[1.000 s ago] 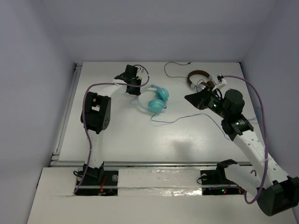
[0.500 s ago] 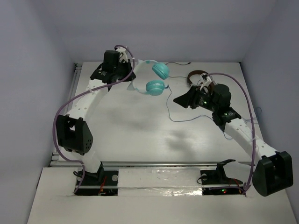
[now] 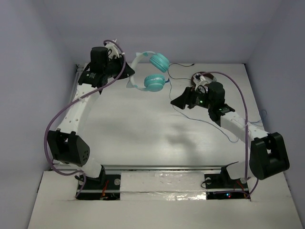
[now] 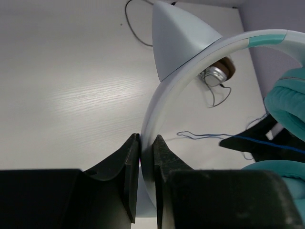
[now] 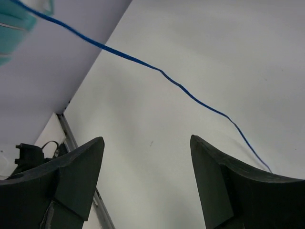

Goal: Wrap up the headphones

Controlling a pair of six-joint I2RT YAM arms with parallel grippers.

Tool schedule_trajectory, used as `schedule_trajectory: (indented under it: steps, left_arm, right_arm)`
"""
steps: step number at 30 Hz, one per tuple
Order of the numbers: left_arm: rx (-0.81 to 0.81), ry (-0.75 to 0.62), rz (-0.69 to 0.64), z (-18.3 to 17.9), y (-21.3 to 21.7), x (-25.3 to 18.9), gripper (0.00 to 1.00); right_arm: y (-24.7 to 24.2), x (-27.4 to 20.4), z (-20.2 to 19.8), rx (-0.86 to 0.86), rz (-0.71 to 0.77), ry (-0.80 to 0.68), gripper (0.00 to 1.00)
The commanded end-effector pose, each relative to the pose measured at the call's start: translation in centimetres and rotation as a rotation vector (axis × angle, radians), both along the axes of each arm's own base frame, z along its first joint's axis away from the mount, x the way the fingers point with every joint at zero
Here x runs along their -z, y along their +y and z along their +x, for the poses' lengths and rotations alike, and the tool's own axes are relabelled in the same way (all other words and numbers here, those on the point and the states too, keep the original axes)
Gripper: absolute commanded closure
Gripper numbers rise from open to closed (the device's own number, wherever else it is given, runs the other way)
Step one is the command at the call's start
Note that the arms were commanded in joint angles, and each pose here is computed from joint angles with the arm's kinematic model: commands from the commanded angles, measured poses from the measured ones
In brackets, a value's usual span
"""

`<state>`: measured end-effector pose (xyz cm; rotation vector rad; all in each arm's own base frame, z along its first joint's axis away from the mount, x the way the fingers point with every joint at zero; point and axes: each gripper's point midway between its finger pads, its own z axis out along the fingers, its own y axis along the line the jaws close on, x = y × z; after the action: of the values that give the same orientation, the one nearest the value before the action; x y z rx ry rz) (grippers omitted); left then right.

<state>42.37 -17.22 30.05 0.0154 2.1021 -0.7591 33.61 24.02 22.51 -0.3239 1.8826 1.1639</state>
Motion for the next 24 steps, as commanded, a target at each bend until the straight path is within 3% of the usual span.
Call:
schedule_trajectory:
  steps: [1,4,10,17,24]
  left_arm:
    - [0.037,-0.216,-0.134,-1.3,-0.6,-9.8,1.00]
    - [0.059,-0.249,-0.160,-1.7,-1.0,-11.8,1.00]
    - [0.071,-0.287,-0.168,-2.4,-1.0,-13.9,1.00]
    - [0.056,-0.362,-0.188,-3.5,-0.3,-17.0,1.00]
    - [0.060,-0.402,-0.217,-3.6,0.1,-19.3,1.00]
  right_arm:
    - [0.8,-1.8,1.2,-0.032,-0.006,-0.135,0.21]
    - [0.8,-0.5,2.1,-0.009,-0.013,-0.126,0.21]
    - [-1.1,1.9,5.6,0.202,-0.050,-0.118,0.23]
    - [0.5,4.1,4.4,0.115,-0.013,-0.075,0.30]
    - [0.3,7.3,4.5,0.154,-0.018,-0.018,0.34]
